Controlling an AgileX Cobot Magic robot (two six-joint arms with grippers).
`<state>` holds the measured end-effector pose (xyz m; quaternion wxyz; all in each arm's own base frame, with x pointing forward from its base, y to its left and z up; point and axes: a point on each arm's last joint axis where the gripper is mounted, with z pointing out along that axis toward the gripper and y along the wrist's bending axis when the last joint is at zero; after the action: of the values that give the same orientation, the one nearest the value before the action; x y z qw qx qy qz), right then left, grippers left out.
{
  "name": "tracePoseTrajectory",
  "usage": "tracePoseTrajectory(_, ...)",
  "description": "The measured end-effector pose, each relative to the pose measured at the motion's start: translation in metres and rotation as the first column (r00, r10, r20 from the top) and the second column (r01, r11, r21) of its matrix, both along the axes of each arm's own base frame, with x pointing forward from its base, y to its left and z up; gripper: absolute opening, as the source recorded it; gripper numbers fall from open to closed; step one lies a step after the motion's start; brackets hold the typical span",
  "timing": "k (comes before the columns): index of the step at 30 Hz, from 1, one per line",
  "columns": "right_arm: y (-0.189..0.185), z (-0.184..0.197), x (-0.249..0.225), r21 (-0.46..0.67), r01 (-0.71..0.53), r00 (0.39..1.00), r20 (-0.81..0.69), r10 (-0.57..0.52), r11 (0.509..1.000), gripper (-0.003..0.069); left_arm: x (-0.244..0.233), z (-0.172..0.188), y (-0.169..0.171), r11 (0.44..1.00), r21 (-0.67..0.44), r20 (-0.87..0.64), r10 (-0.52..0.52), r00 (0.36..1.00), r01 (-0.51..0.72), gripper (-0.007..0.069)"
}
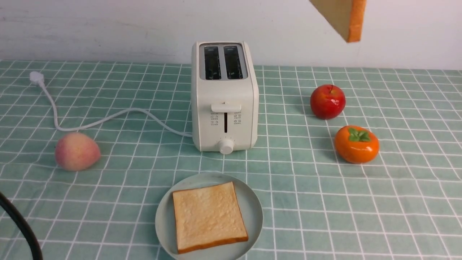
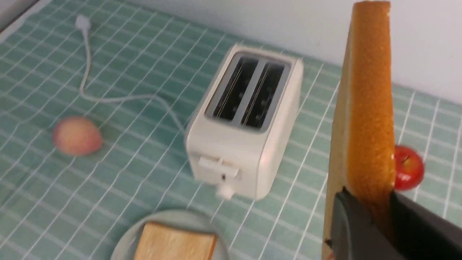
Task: Take toasted bread from bread machine on blue coffee table place on plate.
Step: 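Place the held slice of bread on top of the slice on the plate with the right gripper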
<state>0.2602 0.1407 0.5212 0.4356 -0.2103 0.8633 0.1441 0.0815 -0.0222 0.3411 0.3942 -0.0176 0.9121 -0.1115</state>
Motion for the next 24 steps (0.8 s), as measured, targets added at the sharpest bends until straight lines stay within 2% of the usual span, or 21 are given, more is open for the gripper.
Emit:
tracePoseTrajectory(2, 0.007, -0.030, -0.001, -0.007, -0.061, 0.990, -0.127, 0.060, 0.998, 0.0081, 0.001, 0.001, 0.000, 1.000, 0.000, 0.009, 0.000, 1.000, 0.000, -0.0014)
tracePoseTrajectory(3, 0.008, -0.033, -0.001, -0.008, -0.068, 0.988, -0.140, 0.067, 0.998, 0.0081, 0.001, 0.001, 0.000, 1.000, 0.000, 0.010, 0.000, 1.000, 0.000, -0.0014)
tracePoseTrajectory(4, 0.017, -0.062, 0.002, -0.008, -0.137, 0.960, -0.247, 0.131, 0.991, 0.0081, 0.001, 0.001, 0.000, 1.000, 0.002, 0.015, 0.001, 1.000, -0.001, -0.0014)
tracePoseTrajectory(6, 0.028, -0.094, 0.005, 0.015, -0.212, 0.912, -0.355, 0.203, 0.977, 0.0081, 0.001, 0.001, 0.000, 1.000, 0.002, 0.018, 0.001, 1.000, -0.001, -0.0014)
tracePoseTrajectory(7, 0.038, -0.121, 0.008, 0.058, -0.273, 0.857, -0.440, 0.270, 0.960, 0.0081, 0.001, 0.001, 0.000, 1.000, 0.002, 0.019, 0.001, 1.000, -0.001, -0.0014)
tracePoseTrajectory(8, 0.039, -0.124, 0.009, 0.065, -0.281, 0.848, -0.450, 0.280, 0.957, 0.0081, 0.001, 0.001, 0.000, 1.000, 0.002, 0.019, 0.001, 1.000, -0.001, -0.0014)
tracePoseTrajectory(9, 0.051, -0.147, 0.013, 0.136, -0.334, 0.786, -0.506, 0.355, 0.933, 0.0081, 0.001, 0.001, 0.000, 1.000, 0.001, 0.020, 0.001, 1.000, -0.001, -0.0014)
tracePoseTrajectory(10, 0.058, -0.159, 0.017, 0.185, -0.353, 0.752, -0.527, 0.396, 0.917, 0.0081, 0.001, 0.001, 0.000, 1.000, 0.001, 0.022, 0.001, 1.000, -0.001, -0.0014)
tracePoseTrajectory(14, 0.084, -0.190, 0.036, 0.373, -0.371, 0.659, -0.540, 0.524, 0.851, 0.0081, 0.002, 0.002, 0.002, 1.000, 0.023, 0.033, 0.007, 0.999, -0.008, -0.0014)
tracePoseTrajectory(18, 0.099, -0.210, 0.052, 0.465, -0.357, 0.640, -0.510, 0.575, 0.810, 0.0081, 0.003, 0.002, 0.005, 0.998, 0.056, 0.043, 0.016, 0.999, -0.019, -0.0014)
tracePoseTrajectory(24, 0.106, -0.235, 0.067, 0.467, -0.313, 0.652, -0.527, 0.545, 0.827, 0.0081, 0.003, 0.002, 0.005, 0.998, 0.062, 0.044, 0.018, 0.999, -0.020, -0.0014)
